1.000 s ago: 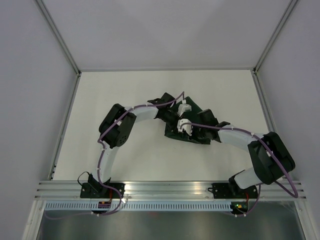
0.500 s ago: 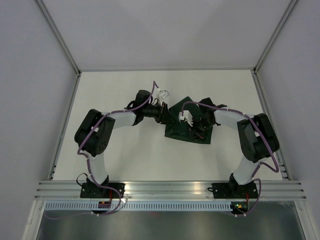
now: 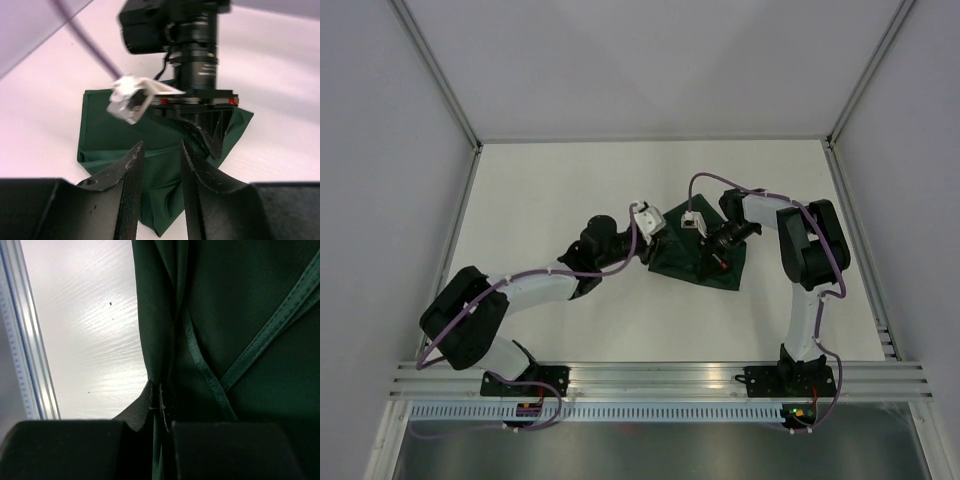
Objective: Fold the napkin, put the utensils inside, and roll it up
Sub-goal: Roll the napkin at the center of the board.
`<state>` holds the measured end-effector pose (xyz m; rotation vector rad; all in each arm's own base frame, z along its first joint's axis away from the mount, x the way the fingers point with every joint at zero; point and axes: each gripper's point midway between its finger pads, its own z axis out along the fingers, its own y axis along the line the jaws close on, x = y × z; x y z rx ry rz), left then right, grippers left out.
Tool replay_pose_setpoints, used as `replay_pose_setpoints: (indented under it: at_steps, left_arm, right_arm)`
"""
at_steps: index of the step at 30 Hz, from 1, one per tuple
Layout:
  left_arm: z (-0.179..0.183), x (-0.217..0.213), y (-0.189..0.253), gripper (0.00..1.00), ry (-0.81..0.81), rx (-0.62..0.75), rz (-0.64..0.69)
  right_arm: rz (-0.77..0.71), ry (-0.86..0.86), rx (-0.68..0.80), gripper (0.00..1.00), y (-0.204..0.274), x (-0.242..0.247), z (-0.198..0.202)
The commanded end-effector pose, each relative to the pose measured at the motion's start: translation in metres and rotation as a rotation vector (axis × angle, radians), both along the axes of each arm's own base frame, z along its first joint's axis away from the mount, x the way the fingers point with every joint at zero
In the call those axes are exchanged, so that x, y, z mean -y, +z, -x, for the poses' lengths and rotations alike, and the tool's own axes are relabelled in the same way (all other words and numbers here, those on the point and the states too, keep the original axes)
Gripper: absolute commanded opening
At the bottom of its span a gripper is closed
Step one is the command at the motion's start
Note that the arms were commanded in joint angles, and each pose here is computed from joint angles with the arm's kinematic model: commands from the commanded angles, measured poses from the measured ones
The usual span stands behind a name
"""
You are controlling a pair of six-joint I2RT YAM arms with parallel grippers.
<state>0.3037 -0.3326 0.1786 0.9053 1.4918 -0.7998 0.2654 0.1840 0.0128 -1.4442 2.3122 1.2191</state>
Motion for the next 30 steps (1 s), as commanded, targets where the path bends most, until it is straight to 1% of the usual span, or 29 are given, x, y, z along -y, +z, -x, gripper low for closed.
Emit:
replay_pose_setpoints:
  at_steps: [1,2,6,7,8,11,12,13,14,17,20,26,30]
  left_arm:
    - [-0.005,0.008,-0.005,0.41,0.073,0.348,-0.247]
    - [0.006,0.021,-0.01,0.42,0.033,0.417,-0.3]
    - [0.015,0.041,-0.035,0.45,-0.016,0.502,-0.419]
    - [0.02,0.049,-0.05,0.45,-0.043,0.511,-0.458]
    - [0.021,0.052,-0.055,0.47,-0.062,0.556,-0.497]
    - [0.032,0.062,-0.081,0.51,-0.137,0.616,-0.579]
    - [0.037,0.065,-0.085,0.53,-0.158,0.635,-0.587]
    - [0.035,0.064,-0.087,0.54,-0.141,0.653,-0.602]
    - [0.036,0.064,-0.092,0.57,-0.152,0.673,-0.615]
    - [0.038,0.067,-0.101,0.61,-0.182,0.694,-0.63]
    - [0.045,0.07,-0.113,0.61,-0.244,0.702,-0.653]
    - [0.053,0.074,-0.127,0.61,-0.307,0.666,-0.662]
    - [0.055,0.078,-0.136,0.57,-0.333,0.642,-0.673]
  right_arm:
    - [0.05,0.055,-0.055,0.02,-0.031,0.012,0.008]
    - [0.051,0.051,-0.074,0.02,-0.032,0.013,0.01]
    - [0.05,0.04,-0.109,0.01,-0.035,0.015,0.007]
    - [0.049,0.038,-0.114,0.01,-0.036,0.016,0.007]
    - [0.053,0.035,-0.119,0.01,-0.037,0.017,0.008]
    - [0.066,0.025,-0.122,0.01,-0.039,0.02,0.005]
    - [0.071,0.021,-0.122,0.01,-0.041,0.021,0.004]
    - [0.072,0.019,-0.123,0.01,-0.041,0.022,0.004]
    - [0.072,0.02,-0.126,0.01,-0.041,0.023,0.004]
    - [0.075,0.016,-0.138,0.01,-0.043,0.027,0.005]
    - [0.07,0.02,-0.152,0.01,-0.043,0.027,0.006]
    - [0.063,0.01,-0.168,0.01,-0.042,0.028,0.001]
    - [0.066,0.013,-0.169,0.01,-0.043,0.03,0.002]
